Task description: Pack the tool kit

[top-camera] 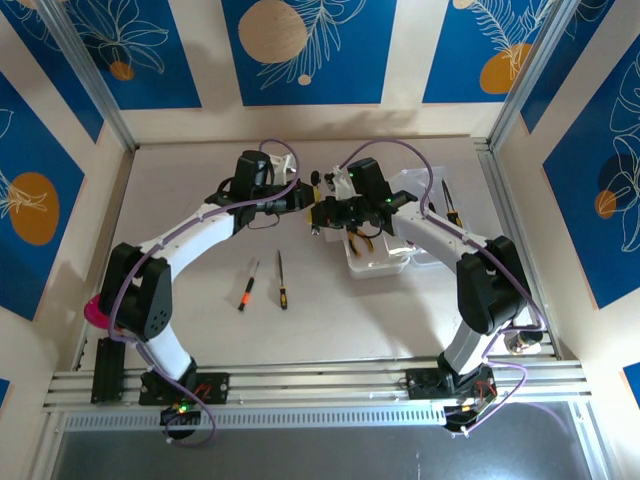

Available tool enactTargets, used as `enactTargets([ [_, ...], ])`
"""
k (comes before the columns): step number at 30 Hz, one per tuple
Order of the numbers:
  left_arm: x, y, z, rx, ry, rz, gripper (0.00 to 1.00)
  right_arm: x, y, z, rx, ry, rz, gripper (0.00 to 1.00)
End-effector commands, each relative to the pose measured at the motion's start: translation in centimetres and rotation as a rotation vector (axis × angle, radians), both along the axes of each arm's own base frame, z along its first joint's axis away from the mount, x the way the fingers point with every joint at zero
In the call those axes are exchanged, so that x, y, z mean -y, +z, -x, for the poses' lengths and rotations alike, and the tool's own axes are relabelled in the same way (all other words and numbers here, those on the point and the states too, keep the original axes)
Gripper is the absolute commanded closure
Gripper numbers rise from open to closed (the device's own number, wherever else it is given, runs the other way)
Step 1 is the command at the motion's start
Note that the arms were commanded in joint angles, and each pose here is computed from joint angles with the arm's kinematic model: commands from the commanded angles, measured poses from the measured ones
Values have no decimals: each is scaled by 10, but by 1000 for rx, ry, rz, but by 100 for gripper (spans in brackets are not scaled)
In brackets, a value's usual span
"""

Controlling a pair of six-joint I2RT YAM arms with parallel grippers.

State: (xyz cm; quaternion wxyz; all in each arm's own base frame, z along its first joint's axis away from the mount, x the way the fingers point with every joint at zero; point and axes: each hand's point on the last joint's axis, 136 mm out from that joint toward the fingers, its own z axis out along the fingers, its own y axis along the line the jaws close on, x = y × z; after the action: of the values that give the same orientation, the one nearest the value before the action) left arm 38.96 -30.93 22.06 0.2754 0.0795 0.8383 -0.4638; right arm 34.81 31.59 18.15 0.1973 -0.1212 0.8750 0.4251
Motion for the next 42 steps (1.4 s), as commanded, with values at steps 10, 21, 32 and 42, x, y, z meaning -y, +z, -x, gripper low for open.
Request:
enactTargets([
  [10, -14, 21, 8, 81, -23, -93, 27, 57, 11, 4, 77, -61, 137, 100],
  [21, -101, -27, 14, 41, 119, -433, 0, 210, -30, 34, 42, -214, 736, 100],
  [32, -120, -66, 34, -44, 131, -502, 0, 231, -64, 26, 11, -152, 974, 100],
  [42, -119, -67, 33, -45, 127, -492, 0, 229, -74, 7, 1, -175, 967, 100],
])
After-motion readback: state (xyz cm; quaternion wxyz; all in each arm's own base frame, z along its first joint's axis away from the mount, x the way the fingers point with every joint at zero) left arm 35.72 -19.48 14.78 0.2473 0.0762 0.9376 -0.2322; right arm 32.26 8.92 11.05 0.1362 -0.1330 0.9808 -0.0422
